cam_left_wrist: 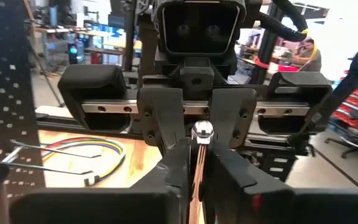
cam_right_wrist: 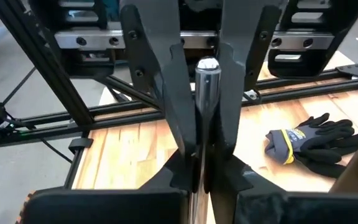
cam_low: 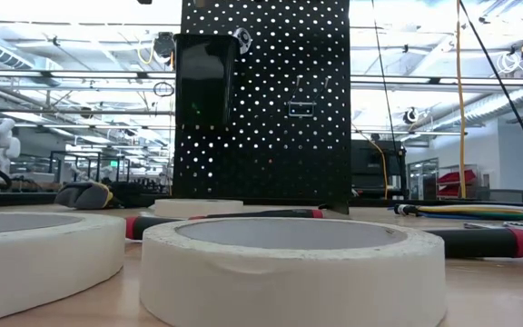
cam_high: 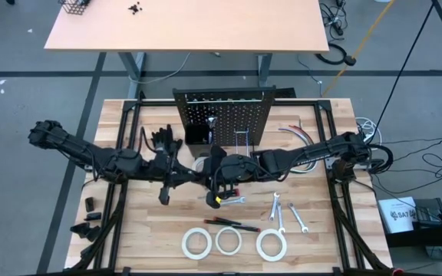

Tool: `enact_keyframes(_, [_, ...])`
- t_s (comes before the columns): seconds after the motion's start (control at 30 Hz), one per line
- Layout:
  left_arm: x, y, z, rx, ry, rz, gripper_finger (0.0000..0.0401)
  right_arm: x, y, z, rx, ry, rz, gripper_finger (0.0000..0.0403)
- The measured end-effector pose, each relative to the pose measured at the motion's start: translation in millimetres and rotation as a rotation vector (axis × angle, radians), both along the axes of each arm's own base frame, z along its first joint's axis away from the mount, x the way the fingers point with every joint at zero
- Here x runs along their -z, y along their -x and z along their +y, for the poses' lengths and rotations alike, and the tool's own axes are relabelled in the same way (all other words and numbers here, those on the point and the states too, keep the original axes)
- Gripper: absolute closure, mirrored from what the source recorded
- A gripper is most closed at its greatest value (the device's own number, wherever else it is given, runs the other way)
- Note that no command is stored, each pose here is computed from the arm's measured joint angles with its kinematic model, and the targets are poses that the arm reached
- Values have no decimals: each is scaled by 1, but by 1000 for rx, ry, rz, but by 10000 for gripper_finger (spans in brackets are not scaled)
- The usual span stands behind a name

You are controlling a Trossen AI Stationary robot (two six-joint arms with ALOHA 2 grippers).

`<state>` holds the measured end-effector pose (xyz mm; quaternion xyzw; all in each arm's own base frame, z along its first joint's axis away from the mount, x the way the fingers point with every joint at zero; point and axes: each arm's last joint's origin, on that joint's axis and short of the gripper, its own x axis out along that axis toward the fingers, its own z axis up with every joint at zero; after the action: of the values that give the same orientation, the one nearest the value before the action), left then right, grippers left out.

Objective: Hang tools onto peg board
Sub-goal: Put the silver magnetic telescoping tool into the black bin on the peg board

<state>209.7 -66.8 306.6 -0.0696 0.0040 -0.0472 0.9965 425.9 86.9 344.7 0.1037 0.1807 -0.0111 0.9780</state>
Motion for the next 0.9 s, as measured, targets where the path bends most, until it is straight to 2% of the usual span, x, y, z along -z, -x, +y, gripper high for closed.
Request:
enact_keyframes(0.23, [-1,2,1,-7,-15,-2,274,-2,1,0,-4,7,-11,383])
enact_keyframes(0.47, [-13,24,10,-52,-6,-21,263,-16,9,-3,49,44,-50,383])
enact_keyframes(0.63, [-17,48,20,-99,32,17,262,-31,11,-9,255,133,-164,383])
enact_keyframes(0.7, [-19,55,22,-103,55,20,262,-38,9,-12,291,147,-234,383])
enact_keyframes(0.77, [-20,60,24,-104,70,14,262,-43,6,-17,347,150,-294,383])
enact_keyframes(0.9, [-21,63,25,-101,87,13,262,-46,4,-34,499,196,-321,383])
